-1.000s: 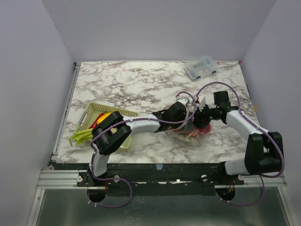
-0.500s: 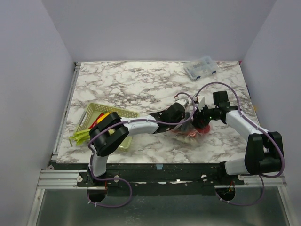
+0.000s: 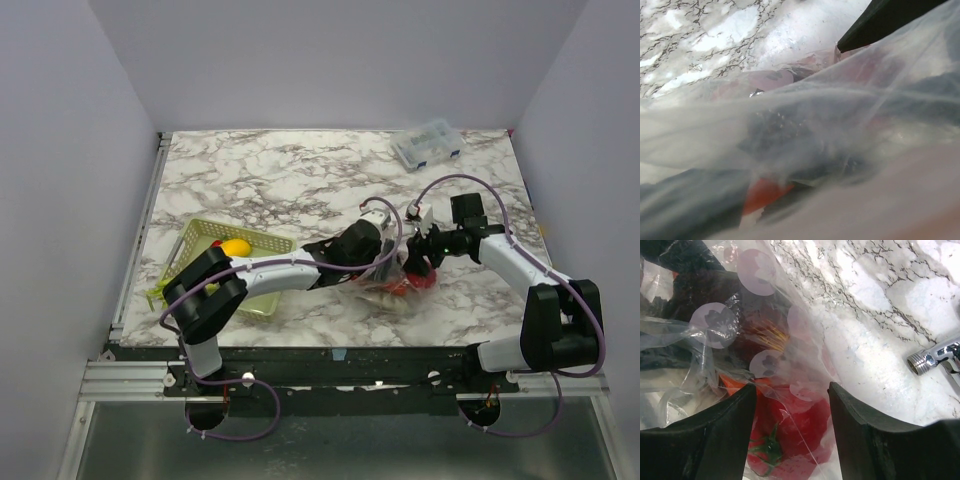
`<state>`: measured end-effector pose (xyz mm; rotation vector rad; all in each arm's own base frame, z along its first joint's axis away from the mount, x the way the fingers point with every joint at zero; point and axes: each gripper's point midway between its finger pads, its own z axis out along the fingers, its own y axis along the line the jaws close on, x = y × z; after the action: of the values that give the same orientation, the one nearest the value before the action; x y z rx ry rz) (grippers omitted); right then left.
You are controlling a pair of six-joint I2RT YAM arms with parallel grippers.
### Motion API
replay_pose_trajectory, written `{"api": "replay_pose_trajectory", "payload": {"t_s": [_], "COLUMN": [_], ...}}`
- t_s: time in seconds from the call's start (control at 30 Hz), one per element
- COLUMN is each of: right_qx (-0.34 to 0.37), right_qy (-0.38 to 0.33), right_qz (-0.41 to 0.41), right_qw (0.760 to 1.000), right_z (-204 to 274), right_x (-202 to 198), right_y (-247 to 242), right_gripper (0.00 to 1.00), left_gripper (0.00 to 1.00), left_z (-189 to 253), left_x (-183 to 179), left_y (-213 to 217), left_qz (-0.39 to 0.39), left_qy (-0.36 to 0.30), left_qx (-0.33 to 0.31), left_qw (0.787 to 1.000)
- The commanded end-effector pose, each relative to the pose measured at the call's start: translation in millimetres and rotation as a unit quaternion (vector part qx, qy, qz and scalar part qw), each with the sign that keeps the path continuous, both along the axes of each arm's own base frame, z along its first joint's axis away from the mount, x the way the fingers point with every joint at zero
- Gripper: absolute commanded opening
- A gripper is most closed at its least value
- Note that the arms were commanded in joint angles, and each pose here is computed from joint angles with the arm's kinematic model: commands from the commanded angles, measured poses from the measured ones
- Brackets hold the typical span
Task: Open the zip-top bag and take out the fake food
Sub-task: Pick up the fake fruit from the zipper food storage bag.
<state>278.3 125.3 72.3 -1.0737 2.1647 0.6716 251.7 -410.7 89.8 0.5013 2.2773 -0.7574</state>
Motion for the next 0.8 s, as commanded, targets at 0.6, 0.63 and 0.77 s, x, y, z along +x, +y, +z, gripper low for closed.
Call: {"api": "replay_pose_trajectory", "payload": {"t_s": [0.6,0.63,0.77], "right_qx": [0.032,0.030,0.023], "right_qy": [-0.037,-0.045,-0.066], "right_qz": [-0.002,-0.013,-0.045], "right_qw": [0.999,0.998,0.997], "right_z": [37.1,39.3,44.4], "right_x": [6.0,9.7,18.9], "right_y": [7.2,4.9,-4.5], "right_gripper": [0.00,0.00,0.00], "left_gripper": [0.01,0.01,0.01], "left_z": [45.7,46.8,46.6], "left_x": [-26.0,-27.2,-33.1], "left_y": [20.2,21.8,29.2], "left_qz": [-0.029,-0.030,-0.033], "left_qy": [-0.028,-0.029,-0.028], "left_qx": [-0.052,-0.053,-0.054], "left_qw": [0.998,0.998,0.998]}}
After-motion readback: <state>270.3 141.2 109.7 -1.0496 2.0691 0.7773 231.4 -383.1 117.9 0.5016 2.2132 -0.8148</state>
